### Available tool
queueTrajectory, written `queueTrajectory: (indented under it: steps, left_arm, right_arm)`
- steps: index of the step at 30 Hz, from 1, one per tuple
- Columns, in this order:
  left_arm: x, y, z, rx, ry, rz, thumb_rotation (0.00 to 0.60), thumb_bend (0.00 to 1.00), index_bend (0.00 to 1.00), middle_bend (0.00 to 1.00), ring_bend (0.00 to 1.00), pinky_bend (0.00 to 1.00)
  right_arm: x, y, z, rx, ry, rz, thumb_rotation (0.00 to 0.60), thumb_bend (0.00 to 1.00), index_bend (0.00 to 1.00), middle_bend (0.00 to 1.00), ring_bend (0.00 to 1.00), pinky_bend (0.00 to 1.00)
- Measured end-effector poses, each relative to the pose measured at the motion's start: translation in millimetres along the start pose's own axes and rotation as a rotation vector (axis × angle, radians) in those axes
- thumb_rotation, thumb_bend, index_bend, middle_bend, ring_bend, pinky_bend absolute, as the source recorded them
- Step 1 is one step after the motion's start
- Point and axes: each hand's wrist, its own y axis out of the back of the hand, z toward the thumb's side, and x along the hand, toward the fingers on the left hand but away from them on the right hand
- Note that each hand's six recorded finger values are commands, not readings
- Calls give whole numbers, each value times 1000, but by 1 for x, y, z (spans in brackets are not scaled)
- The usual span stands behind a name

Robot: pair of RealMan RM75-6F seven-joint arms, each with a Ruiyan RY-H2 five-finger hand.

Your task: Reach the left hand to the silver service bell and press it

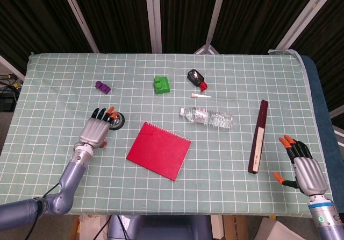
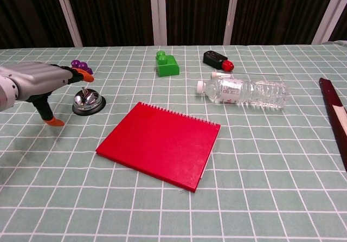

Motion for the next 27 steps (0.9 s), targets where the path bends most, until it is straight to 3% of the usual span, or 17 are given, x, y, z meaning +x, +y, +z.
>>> queueTrajectory:
  steps: [16,22,27]
  left_arm:
    - [8,-36,4,35,13,-87,600,280,0,0,0,0]
    - [9,-24,3,20,19,-46,600,279,0,0,0,0]
    - [10,4,5,-29,16,32,600,279,0,0,0,0]
  right_arm:
    - [0,1,1,-7,0,-4,600,288,0,0,0,0]
    - [0,1,1,-9,2,-7,600,288,0,0,0,0]
    - [0,1,1,-9,2,-8,600,288,0,0,0,0]
